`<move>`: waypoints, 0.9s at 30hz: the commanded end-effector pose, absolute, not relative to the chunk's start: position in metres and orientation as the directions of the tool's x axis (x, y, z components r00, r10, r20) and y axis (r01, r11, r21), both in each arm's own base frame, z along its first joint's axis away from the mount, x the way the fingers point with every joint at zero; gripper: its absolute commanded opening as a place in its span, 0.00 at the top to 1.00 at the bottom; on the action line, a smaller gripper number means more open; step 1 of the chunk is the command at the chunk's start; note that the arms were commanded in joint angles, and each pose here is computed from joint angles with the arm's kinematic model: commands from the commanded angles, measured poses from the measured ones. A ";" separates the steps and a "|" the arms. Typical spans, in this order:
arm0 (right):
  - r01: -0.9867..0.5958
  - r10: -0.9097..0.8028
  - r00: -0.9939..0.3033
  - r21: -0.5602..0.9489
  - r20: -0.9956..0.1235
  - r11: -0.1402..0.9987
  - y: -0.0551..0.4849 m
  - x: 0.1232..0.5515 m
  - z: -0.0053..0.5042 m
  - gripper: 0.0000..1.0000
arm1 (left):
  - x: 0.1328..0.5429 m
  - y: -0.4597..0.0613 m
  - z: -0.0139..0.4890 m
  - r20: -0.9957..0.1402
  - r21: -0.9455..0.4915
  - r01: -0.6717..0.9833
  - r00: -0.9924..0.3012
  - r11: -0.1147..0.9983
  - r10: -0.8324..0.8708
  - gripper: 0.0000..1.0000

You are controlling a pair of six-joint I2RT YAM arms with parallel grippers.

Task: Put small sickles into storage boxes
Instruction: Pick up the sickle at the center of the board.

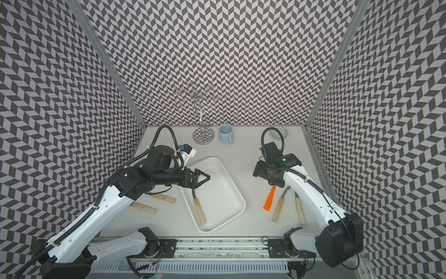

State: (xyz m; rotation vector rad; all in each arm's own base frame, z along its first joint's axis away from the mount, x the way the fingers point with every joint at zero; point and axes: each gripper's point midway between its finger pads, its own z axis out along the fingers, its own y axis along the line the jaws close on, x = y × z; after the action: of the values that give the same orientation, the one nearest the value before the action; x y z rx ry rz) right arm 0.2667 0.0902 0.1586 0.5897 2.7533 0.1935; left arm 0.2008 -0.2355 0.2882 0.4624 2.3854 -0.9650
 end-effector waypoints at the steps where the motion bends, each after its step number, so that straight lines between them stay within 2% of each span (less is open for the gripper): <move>1: 0.411 0.453 -0.851 0.199 -0.266 0.889 0.083 0.272 0.153 0.03 | 0.207 -0.237 0.300 -0.627 -0.516 0.519 -0.771 0.681 0.112 0.00; 9: 0.417 0.433 -0.887 0.127 -0.162 0.900 0.069 0.271 0.118 0.06 | 0.218 -0.241 0.302 -0.629 -0.500 0.520 -0.768 0.693 0.123 0.01; 16: 0.451 0.463 -0.876 0.112 -0.138 0.886 0.056 0.270 0.100 0.07 | 0.227 -0.244 0.303 -0.631 -0.492 0.518 -0.766 0.700 0.123 0.00; 27: 0.468 0.475 -0.874 0.080 -0.104 0.880 0.037 0.267 0.075 0.19 | 0.230 -0.246 0.300 -0.632 -0.481 0.530 -0.762 0.698 0.143 0.00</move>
State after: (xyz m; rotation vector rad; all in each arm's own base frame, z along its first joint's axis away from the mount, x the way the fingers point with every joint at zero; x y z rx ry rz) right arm 0.2631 0.0385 0.0804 0.7464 2.9336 0.0708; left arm 0.2257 -0.2470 0.2856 0.4911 2.3961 -0.9130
